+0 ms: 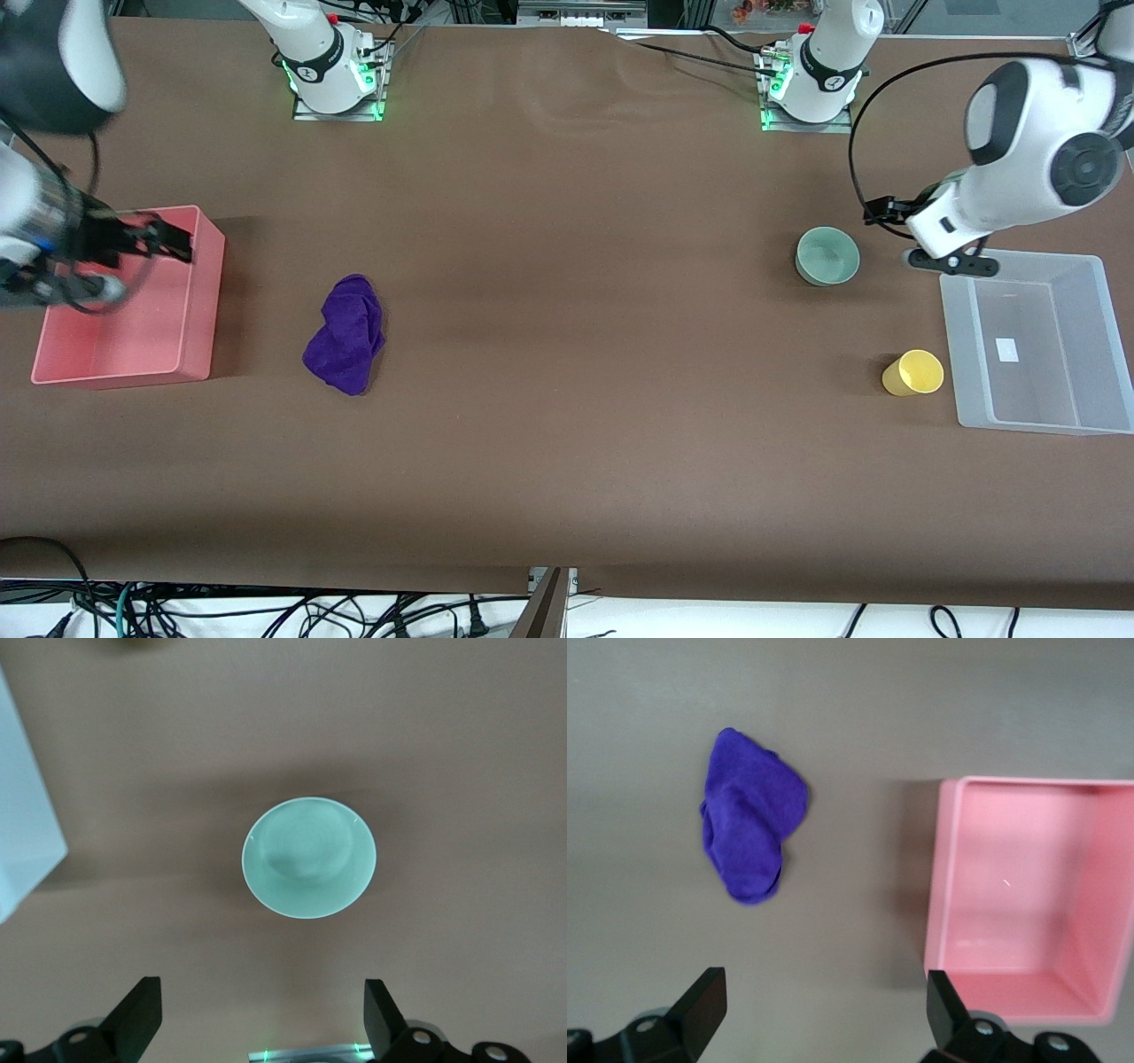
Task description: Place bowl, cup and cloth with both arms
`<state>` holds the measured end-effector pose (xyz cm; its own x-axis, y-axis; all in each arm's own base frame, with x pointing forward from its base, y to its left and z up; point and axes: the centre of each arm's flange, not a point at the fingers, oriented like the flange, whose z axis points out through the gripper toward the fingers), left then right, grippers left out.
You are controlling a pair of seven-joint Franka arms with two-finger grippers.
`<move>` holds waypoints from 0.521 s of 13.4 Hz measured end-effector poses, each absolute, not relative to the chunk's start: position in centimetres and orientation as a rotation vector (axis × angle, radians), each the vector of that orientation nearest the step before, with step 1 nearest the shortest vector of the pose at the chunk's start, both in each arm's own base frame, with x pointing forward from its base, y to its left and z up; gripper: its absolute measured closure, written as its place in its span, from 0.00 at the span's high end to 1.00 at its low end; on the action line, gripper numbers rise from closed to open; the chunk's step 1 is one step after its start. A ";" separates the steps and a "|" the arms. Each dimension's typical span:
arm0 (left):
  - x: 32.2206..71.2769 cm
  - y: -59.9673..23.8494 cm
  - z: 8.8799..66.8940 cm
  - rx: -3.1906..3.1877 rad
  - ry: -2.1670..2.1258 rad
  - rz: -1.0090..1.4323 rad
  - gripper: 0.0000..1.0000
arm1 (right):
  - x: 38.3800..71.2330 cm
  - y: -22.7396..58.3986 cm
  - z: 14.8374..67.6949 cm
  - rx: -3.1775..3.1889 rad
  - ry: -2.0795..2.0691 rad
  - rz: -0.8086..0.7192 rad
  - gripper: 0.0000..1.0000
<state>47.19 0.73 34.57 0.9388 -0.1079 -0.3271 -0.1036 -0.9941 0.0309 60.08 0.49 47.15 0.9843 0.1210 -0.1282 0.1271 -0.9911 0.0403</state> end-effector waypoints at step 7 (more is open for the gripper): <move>46.1 1.0 23.2 3.106 -0.165 -0.384 1.00 | 60.7 5.3 29.9 3.114 0.314 -0.080 1.00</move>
<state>46.11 0.97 23.22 0.9643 -0.1056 -0.2427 -0.1037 -0.9944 0.0207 60.66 5.35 29.88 0.9786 0.1992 -0.0517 0.1997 -0.9798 0.0059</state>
